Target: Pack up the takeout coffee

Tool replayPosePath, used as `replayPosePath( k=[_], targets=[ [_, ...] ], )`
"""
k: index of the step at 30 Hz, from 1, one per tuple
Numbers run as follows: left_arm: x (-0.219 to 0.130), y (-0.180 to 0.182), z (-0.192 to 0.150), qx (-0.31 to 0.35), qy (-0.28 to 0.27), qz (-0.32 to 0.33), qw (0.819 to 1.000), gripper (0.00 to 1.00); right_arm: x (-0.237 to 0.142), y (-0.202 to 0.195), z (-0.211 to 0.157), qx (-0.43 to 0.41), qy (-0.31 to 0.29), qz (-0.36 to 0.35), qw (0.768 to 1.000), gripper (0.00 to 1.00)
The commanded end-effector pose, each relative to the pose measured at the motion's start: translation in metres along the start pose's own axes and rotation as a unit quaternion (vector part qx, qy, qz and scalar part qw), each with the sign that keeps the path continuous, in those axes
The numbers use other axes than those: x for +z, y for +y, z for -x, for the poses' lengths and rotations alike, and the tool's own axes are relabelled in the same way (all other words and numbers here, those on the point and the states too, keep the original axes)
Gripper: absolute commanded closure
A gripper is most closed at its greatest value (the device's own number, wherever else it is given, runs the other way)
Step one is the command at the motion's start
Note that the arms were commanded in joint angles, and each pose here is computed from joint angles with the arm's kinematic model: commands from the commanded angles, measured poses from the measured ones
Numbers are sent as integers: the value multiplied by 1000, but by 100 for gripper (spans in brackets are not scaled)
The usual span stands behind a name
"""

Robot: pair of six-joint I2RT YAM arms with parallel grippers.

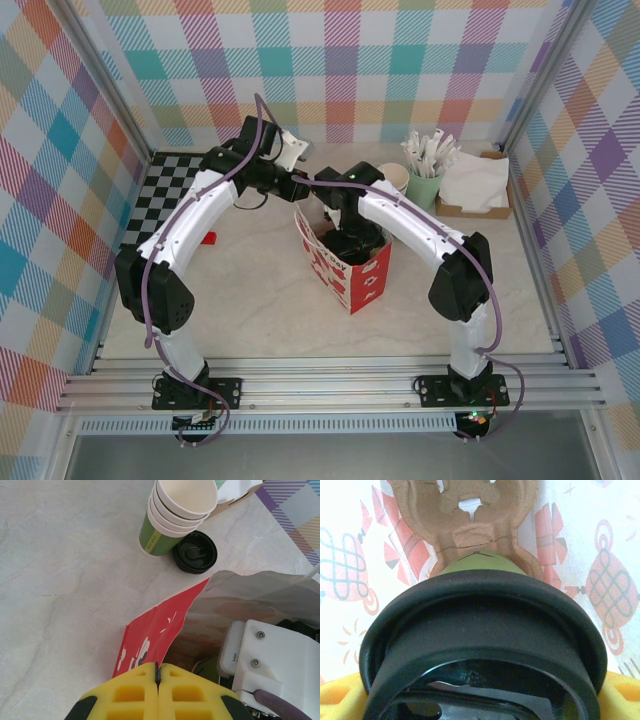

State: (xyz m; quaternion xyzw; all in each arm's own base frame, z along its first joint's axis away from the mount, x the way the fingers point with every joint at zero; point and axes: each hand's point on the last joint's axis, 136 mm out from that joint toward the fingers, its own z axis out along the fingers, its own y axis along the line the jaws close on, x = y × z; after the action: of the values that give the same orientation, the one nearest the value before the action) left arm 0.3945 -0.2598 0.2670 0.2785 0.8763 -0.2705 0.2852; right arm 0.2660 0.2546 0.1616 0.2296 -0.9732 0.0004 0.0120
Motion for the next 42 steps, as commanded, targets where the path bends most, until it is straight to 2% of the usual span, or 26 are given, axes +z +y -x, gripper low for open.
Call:
replayPosePath(
  k=[1, 42],
  targets=[
    [-6, -10, 2, 5, 1, -13, 1000, 100, -5, -1, -3, -5, -6, 6, 1000, 65],
    [-5, -10, 1, 8, -1, -13, 1000, 100, -1, -2, -5, -1, -6, 5, 1000, 66]
  ],
)
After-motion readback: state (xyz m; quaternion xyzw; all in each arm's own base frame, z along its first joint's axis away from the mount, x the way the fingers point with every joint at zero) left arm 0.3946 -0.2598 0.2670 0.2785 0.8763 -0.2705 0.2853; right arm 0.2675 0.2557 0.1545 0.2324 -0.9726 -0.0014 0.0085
